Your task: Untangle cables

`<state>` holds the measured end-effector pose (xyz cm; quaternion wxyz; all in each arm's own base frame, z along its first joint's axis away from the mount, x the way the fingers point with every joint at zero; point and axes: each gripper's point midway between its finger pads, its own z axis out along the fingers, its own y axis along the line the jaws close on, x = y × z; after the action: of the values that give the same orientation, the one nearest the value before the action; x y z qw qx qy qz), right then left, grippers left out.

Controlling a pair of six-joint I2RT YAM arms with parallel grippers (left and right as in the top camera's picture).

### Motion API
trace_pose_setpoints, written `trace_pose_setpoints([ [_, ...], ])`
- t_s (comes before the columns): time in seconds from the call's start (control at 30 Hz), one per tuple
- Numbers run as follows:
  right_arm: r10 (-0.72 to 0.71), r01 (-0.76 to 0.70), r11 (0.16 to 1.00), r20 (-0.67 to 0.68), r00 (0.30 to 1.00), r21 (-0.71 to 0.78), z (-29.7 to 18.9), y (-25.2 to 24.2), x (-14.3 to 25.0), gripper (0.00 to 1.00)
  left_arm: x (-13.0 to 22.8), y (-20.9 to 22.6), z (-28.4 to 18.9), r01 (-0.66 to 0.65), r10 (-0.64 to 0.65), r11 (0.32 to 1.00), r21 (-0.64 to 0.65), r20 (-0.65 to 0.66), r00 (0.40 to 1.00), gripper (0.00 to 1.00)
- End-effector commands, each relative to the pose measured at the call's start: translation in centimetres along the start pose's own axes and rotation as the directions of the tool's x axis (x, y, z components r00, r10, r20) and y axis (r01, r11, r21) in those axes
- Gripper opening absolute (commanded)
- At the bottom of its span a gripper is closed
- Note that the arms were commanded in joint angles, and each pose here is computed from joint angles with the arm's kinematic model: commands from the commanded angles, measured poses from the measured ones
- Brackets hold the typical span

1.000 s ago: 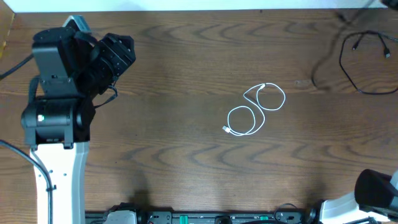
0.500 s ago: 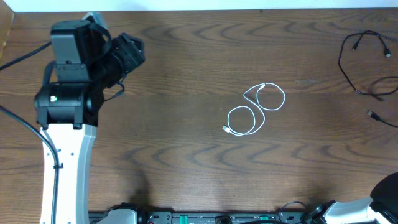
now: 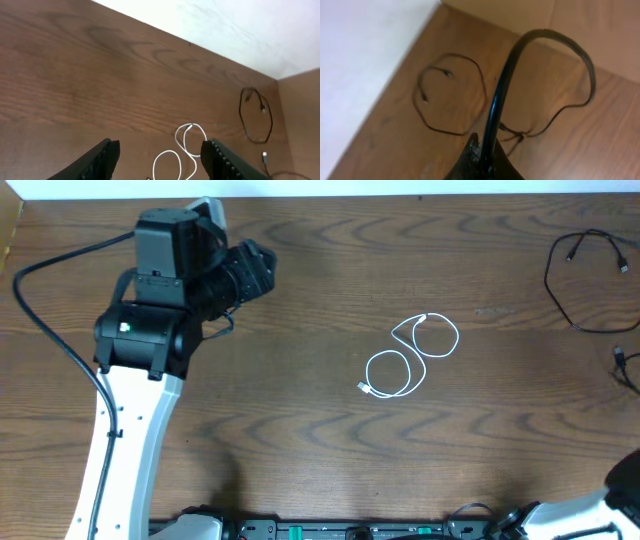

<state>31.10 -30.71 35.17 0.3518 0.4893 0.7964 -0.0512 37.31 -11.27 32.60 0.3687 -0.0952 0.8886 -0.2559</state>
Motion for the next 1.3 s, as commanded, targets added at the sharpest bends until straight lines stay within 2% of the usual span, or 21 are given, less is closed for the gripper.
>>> trace_pose_setpoints([
  [0.0, -0.003, 0.01, 0.998, -0.102, 0.995, 0.068, 4.8, -0.9, 1.4, 0.01, 0.1, -1.0, 0.3, -0.079, 0.079, 0.997, 0.011, 0.0, 0.997, 0.58],
  [0.2, -0.025, 0.047, 0.995, -0.25, 0.968, 0.083, 12.8, -0.1, 4.4, 0.02, 1.4, -2.0, 2.0, -0.1, 0.102, 0.995, 0.028, -0.049, 0.994, 0.58],
  [0.3, -0.039, 0.068, 0.994, -0.297, 0.954, 0.088, 16.5, 0.4, 5.9, 0.08, 1.9, -2.4, 2.7, -0.11, 0.112, 0.993, 0.037, -0.065, 0.992, 0.58],
  [0.37, -0.041, 0.077, 0.993, -0.336, 0.941, 0.095, 18.7, 0.3, 7.1, 0.24, 2.2, -2.7, 3.1, -0.115, 0.118, 0.993, 0.042, -0.072, 0.99, 0.58],
  [0.4, -0.041, 0.082, 0.992, -0.357, 0.933, 0.099, 19.6, 0.2, 7.8, 0.41, 2.2, -2.8, 3.2, -0.117, 0.12, 0.992, 0.044, -0.073, 0.99, 0.58],
  [0.47, -0.036, 0.087, 0.99, -0.397, 0.917, 0.112, 21.0, -0.2, 9.1, 0.82, 2.3, -3.0, 3.4, -0.121, 0.124, 0.992, 0.048, -0.075, 0.989, 0.58],
  [0.5, -0.03, 0.085, 0.989, -0.411, 0.911, 0.118, 21.2, -0.3, 9.5, 0.99, 2.3, -3.0, 3.5, -0.122, 0.125, 0.991, 0.05, -0.076, 0.989, 0.58],
  [0.6, -0.01, 0.066, 0.991, -0.422, 0.907, 0.119, 21.1, -0.2, 9.8, 0.99, 2.4, -3.0, 3.7, -0.121, 0.125, 0.991, 0.049, -0.079, 0.989, 0.58],
  [0.7, -0.026, 0.053, 0.997, -0.406, 0.914, 0.054, 19.7, 1.1, 9.0, 0.99, 2.6, -2.8, 4.1, -0.12, 0.123, 0.992, 0.043, -0.091, 0.988, 0.58],
  [0.83, -0.136, 0.075, 0.981, -0.356, 0.925, -0.18, 16.1, 5.3, 7.5, 0.99, 3.4, -3.0, 5.2, -0.17, 0.174, 0.984, 0.05, -0.119, 0.978, 0.57],
  [0.9, -0.199, 0.091, 0.945, -0.329, 0.923, -0.316, 13.6, 7.8, 7.3, 0.99, 4.2, -3.5, 5.8, -0.216, 0.223, 0.974, 0.066, -0.139, 0.965, 0.57],
  [0.93, -0.261, 0.119, 0.899, -0.296, 0.919, -0.421, 11.0, 9.9, 7.3, 0.99, 5.2, -4.3, 6.4, -0.262, 0.273, 0.961, 0.086, -0.161, 0.948, 0.57],
  [0.97, -0.28, 0.131, 0.884, -0.283, 0.917, -0.449, 9.8, 10.6, 7.3, 0.99, 5.9, -4.7, 6.8, -0.285, 0.298, 0.954, 0.097, -0.175, 0.938, 0.57],
  [1.13, -0.325, 0.167, 0.861, -0.265, 0.908, -0.48, 6.9, 12.6, 8.3, 0.99, 10.0, -6.0, 9.7, -0.324, 0.349, 0.937, 0.133, -0.28, 0.894, 0.57],
  [1.27, -0.348, 0.181, 0.86, -0.288, 0.892, -0.477, 6.7, 13.3, 9.5, 0.99, 14.4, -6.9, 12.8, -0.353, 0.387, 0.922, 0.159, -0.377, 0.841, 0.57],
])
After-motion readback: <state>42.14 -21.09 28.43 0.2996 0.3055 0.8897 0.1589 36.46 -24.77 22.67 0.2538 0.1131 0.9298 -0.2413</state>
